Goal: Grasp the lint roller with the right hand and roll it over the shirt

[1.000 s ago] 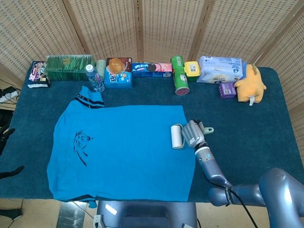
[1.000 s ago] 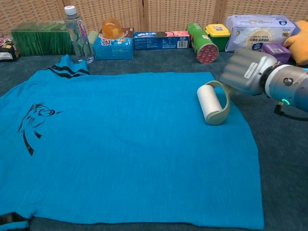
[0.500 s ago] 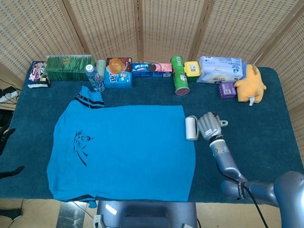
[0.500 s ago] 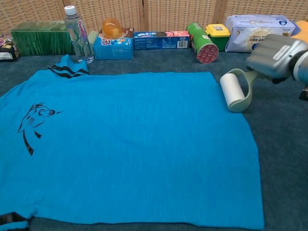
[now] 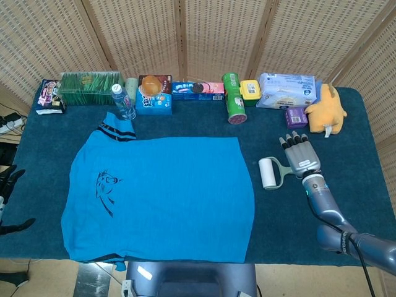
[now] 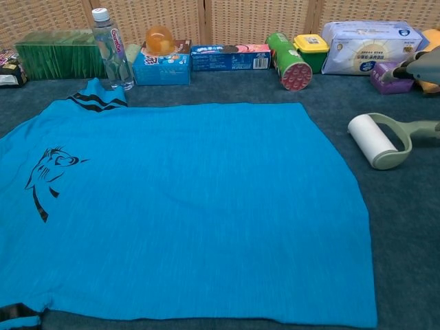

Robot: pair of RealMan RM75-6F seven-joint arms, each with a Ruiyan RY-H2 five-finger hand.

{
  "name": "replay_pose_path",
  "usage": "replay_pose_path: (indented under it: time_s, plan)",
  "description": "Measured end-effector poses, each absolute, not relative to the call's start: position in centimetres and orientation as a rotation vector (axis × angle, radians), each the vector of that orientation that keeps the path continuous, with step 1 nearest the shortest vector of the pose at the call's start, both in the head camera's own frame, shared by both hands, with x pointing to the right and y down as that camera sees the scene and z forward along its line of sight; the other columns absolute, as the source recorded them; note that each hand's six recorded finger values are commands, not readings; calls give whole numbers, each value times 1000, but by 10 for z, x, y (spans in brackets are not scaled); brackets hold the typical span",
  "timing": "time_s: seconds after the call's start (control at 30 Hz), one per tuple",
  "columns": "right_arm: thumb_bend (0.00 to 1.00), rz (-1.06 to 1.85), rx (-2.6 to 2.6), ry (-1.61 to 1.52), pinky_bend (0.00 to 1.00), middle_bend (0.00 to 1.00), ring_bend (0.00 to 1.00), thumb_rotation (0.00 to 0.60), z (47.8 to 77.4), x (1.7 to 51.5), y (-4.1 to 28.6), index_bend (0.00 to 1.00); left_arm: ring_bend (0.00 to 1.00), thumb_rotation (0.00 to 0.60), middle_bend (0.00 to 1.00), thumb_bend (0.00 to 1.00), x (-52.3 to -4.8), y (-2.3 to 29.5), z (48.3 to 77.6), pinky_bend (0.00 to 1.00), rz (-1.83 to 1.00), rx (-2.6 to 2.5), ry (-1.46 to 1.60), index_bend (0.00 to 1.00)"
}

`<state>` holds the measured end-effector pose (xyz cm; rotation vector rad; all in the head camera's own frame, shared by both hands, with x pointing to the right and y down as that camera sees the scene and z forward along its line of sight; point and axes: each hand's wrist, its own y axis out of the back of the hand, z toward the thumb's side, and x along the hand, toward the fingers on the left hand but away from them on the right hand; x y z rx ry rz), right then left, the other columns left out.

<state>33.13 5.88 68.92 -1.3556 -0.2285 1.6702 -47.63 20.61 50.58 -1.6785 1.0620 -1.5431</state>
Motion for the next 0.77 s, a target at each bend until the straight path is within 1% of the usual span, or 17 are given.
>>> replay_pose_path:
  time_s: [0.17, 0.33, 0.47, 0.6, 0.77]
  plan:
    - [0, 1660, -1399, -289, 124, 0, 0, 600, 672, 330, 66, 0, 0, 600, 0, 115, -479, 207, 502, 80, -1530, -1675, 1078, 0]
    - [0, 1601, -1437, -442, 122, 0, 0, 600, 642, 336, 80, 0, 0, 600, 0, 115, -481, 208, 498, 80, -1509, -1674, 1092, 0]
    - [0, 1540, -1440, -591, 100, 0, 0, 600, 619, 347, 92, 0, 0, 600, 0, 114, -483, 209, 496, 80, -1506, -1671, 1097, 0]
    - [0, 1468, -1441, -767, 77, 0, 0, 600, 598, 362, 111, 0, 0, 600, 0, 114, -483, 212, 495, 80, -1501, -1671, 1093, 0]
    - [0, 1397, -1467, -917, 48, 0, 0, 600, 586, 380, 141, 0, 0, 600, 0, 115, -482, 215, 493, 80, -1489, -1670, 1090, 0]
